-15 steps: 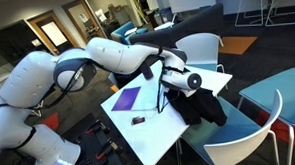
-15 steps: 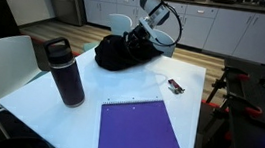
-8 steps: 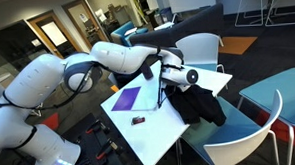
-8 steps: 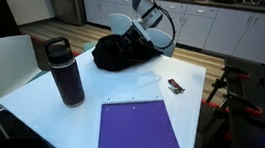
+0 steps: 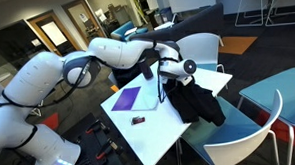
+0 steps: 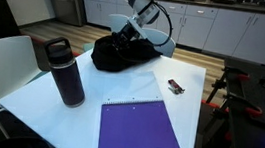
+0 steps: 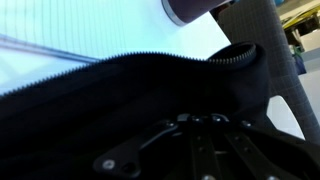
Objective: Push the black jersey to the left
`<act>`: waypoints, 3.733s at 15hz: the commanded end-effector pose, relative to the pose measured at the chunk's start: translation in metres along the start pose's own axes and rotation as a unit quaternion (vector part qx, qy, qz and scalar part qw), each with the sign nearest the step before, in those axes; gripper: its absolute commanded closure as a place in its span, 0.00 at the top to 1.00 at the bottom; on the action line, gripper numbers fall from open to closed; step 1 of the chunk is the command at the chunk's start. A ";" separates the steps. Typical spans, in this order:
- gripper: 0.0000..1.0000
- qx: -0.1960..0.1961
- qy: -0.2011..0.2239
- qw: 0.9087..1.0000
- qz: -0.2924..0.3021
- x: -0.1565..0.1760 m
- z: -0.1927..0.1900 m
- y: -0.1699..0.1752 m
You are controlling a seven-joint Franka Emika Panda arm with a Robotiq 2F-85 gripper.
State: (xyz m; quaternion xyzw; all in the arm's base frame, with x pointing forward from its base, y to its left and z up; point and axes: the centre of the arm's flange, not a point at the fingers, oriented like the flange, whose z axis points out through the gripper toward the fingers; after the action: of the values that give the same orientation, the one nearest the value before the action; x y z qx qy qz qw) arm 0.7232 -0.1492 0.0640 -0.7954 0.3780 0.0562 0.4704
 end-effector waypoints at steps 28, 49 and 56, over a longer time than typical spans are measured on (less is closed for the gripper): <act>0.00 -0.090 0.041 0.993 0.064 0.008 -0.086 0.087; 0.00 -0.109 -0.033 0.989 -0.090 -0.030 0.076 -0.037; 0.00 -0.249 0.046 0.952 -0.170 -0.082 -0.020 -0.031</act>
State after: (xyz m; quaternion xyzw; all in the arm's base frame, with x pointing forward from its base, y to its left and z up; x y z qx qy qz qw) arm 0.7299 -0.0958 0.0806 -0.9173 0.2553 0.0629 0.2992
